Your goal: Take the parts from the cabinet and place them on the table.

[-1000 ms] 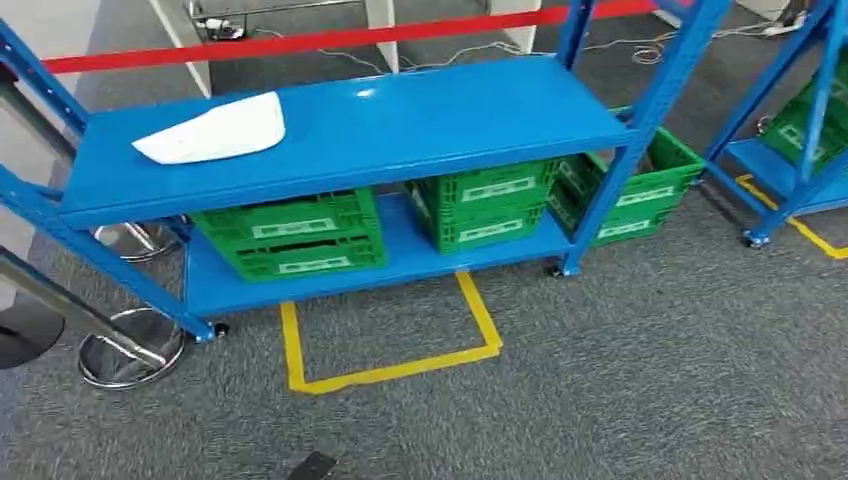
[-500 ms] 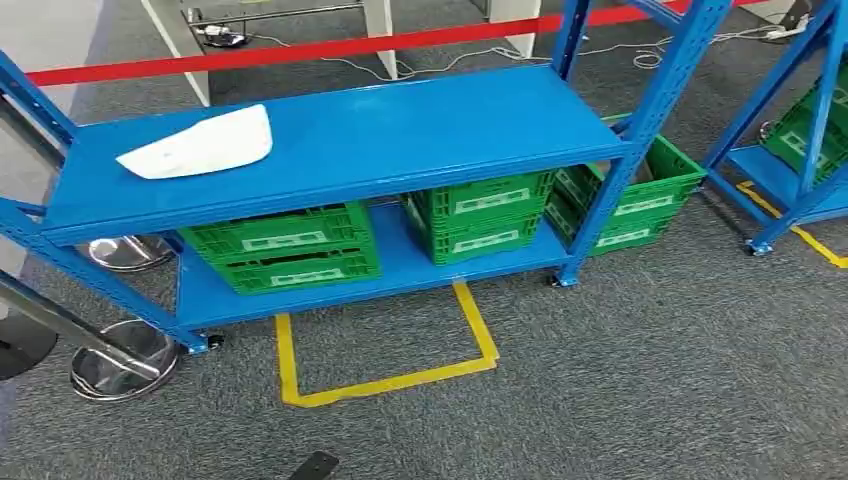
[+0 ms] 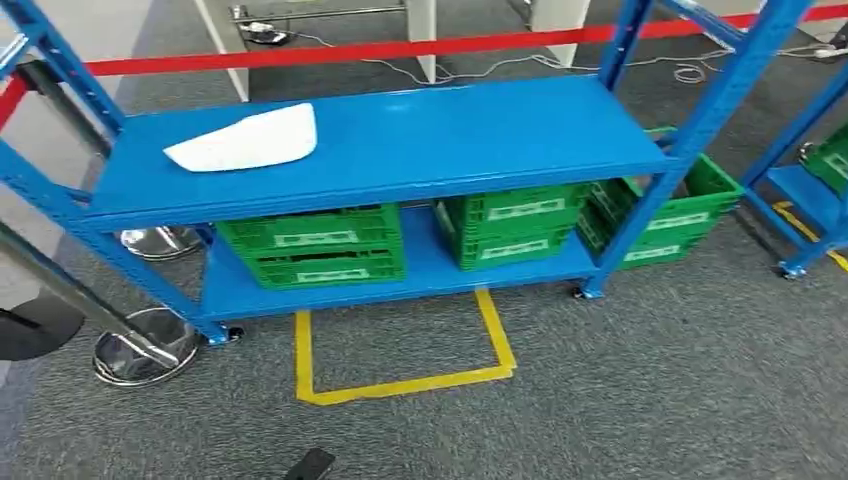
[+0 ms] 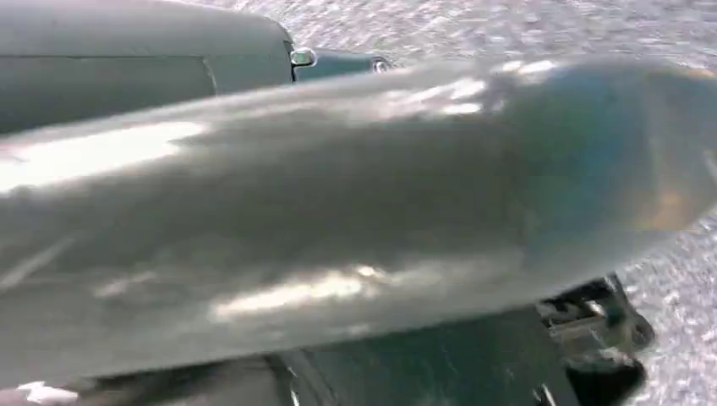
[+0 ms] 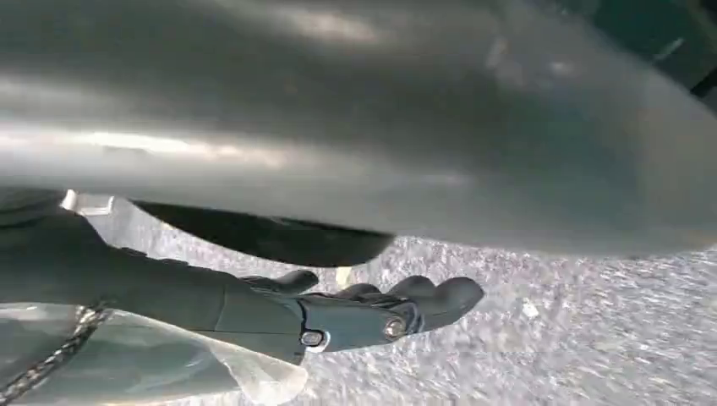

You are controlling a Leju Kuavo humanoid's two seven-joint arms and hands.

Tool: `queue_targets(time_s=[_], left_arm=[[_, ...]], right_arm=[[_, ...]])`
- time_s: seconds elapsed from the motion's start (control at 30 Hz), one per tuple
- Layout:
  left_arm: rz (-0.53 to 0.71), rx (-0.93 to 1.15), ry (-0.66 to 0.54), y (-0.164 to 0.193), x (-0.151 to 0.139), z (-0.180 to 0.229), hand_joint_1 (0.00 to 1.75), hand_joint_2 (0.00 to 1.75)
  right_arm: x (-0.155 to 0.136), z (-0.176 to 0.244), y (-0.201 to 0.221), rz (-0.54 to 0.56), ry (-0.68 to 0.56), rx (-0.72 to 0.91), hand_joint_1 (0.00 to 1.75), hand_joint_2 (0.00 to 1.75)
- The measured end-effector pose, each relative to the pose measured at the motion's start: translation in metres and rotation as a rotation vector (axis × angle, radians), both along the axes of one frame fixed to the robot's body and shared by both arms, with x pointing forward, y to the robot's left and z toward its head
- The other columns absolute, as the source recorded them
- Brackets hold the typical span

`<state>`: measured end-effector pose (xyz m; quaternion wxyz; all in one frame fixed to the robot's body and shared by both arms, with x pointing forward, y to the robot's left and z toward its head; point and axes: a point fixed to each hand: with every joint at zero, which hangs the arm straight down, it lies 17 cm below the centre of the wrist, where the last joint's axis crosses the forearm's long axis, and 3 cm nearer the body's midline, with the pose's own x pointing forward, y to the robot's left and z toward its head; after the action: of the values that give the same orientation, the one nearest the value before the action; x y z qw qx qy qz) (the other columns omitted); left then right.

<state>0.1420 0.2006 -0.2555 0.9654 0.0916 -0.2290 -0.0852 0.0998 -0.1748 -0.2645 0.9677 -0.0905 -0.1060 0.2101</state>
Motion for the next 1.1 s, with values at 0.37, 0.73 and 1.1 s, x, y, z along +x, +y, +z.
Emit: queue_targets(time_s=[0.37,0.73,1.1], left_arm=[[0.040,0.032,0.002,0.004,0.001,0.001,0.00,1.75],[0.108,0.031,0.036,0.012,-0.011,-0.003,0.00,1.75],[0.170,-0.012,0.111,0.027,-0.045,-0.014,0.00,0.00]], right_arm=[[-0.002,0.000,-0.015,-0.030,-0.004,-0.069,0.00,0.00],[-0.004,-0.002,-0.024,-0.126,0.004,-0.061,0.00,1.75],[0.005,-0.005,-0.042,-0.227,-0.021,-0.005,0.00,1.75]])
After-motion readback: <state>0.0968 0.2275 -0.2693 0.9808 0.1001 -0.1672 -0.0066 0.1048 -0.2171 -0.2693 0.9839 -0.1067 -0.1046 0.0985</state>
